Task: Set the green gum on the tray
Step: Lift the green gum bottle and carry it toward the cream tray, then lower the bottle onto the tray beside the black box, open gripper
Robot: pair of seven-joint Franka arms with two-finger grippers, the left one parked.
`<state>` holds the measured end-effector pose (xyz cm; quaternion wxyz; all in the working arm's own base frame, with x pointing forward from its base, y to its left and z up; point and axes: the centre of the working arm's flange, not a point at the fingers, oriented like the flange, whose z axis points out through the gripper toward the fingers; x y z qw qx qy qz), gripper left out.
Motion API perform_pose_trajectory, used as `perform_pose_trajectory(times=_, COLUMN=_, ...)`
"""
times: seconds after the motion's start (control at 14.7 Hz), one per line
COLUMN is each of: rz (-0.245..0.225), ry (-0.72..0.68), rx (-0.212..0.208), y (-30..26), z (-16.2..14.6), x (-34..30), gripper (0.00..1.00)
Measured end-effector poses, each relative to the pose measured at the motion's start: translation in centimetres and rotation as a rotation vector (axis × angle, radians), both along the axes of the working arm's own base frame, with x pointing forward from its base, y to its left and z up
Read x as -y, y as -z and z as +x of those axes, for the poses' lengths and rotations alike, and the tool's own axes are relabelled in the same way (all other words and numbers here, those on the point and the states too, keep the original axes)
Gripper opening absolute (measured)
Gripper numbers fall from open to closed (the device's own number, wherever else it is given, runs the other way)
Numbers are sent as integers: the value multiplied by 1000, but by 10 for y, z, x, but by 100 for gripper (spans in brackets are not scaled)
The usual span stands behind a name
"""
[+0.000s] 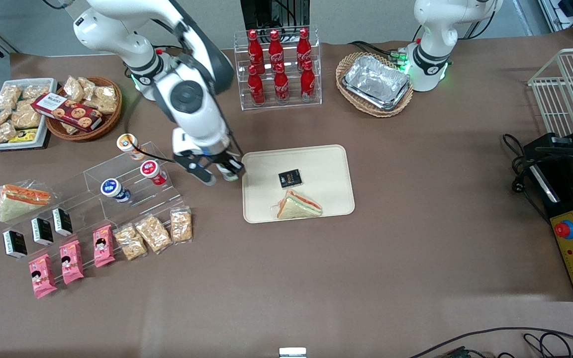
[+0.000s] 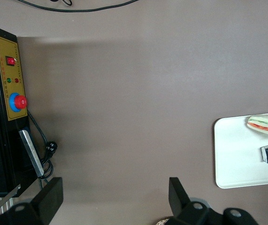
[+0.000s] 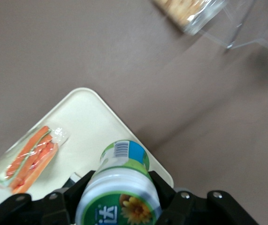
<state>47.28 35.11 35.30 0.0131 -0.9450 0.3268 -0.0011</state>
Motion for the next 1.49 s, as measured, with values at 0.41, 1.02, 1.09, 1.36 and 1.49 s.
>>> perform_pose_trajectory(times=0.41, rz=-19, ry=-31, rx=10, y=84, z=-26, x=-23, gripper=51)
perform_pose_trajectory(times=1.02, rz=-30, ry=-55, rx=19, y=135, z=-70, x=-68, gripper=51)
perform_pose_trajectory(times=1.09, rz=-31, ry=-54, rx=18, y=135, z=-71, x=-68, gripper=51)
perform_pose_trajectory(times=1.36, rz=-33, ry=-46, rx=17, y=137, z=-71, x=-68, gripper=63)
perform_pose_trajectory(times=1.49, rz=-33, ry=-43, rx=18, y=137, z=-70, x=-67, gripper=79)
